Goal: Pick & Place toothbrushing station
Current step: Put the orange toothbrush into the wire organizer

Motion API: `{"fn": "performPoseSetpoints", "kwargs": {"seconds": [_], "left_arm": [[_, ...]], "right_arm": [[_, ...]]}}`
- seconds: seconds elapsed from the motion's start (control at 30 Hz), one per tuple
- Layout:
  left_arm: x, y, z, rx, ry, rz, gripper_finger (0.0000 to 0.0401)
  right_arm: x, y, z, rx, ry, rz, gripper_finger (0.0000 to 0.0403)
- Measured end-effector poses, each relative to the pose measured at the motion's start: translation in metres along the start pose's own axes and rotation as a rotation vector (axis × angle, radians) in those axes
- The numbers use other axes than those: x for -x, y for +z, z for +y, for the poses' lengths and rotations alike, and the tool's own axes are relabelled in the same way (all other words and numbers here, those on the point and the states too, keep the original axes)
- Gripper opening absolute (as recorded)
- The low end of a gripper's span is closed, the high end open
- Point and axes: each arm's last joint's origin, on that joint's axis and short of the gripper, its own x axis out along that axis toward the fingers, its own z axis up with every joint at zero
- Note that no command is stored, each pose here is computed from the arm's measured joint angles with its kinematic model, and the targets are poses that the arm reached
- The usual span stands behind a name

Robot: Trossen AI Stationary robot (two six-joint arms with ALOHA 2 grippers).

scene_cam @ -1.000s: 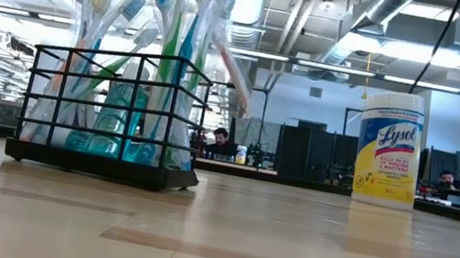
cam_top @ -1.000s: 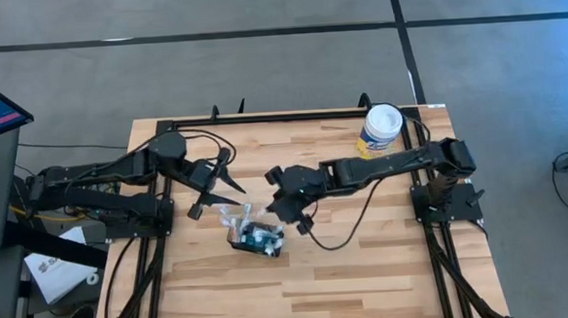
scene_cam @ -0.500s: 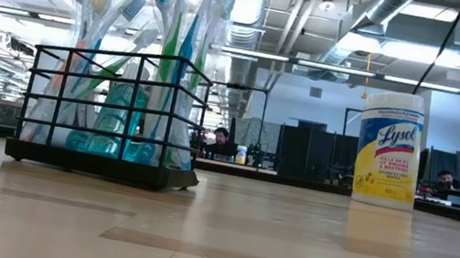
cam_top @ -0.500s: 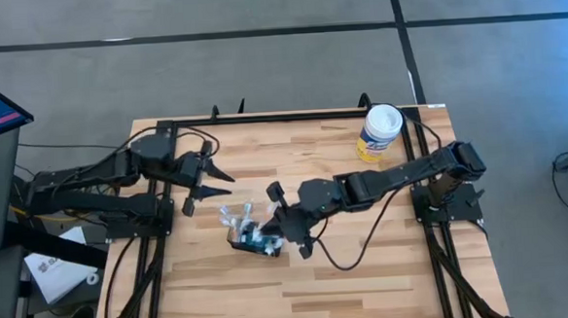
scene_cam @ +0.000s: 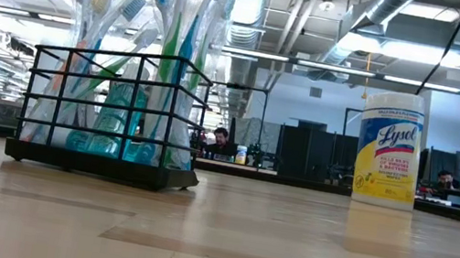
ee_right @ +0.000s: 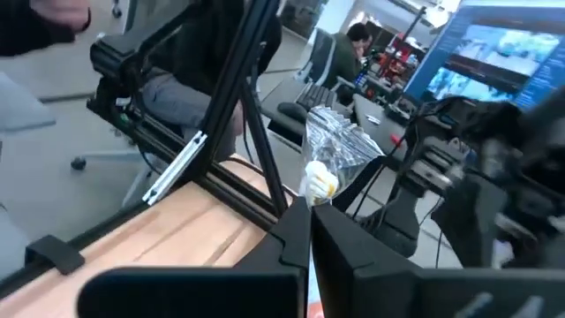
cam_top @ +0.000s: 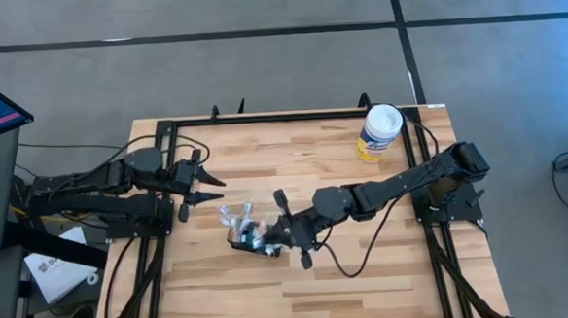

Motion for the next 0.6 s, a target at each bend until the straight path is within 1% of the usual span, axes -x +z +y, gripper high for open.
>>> {"fn": "performPoseSetpoints", "kwargs": {"seconds": [0.13, 0.33, 0.5, 0.6], "left_arm": [[0.007, -0.014, -0.005, 0.013, -0.001, -0.018, 0.0131], [0.017, -0.031, -0.008, 0.032, 0.035, -0.056, 0.0131], [0.02, -0.046, -0.009, 0.053, 0.046, -0.064, 0.0131], [0.02, -0.052, -0.01, 0.067, 0.046, -0.065, 0.0131]], "right_arm": [[0.005, -0.002, 0.0, -0.063, -0.041, -0.058, 0.0], [0.01, -0.01, -0.003, -0.171, -0.109, -0.028, 0.0], [0.01, -0.019, -0.006, -0.236, -0.127, -0.027, 0.0], [0.012, -0.029, -0.003, -0.26, -0.138, -0.042, 0.0]]}}
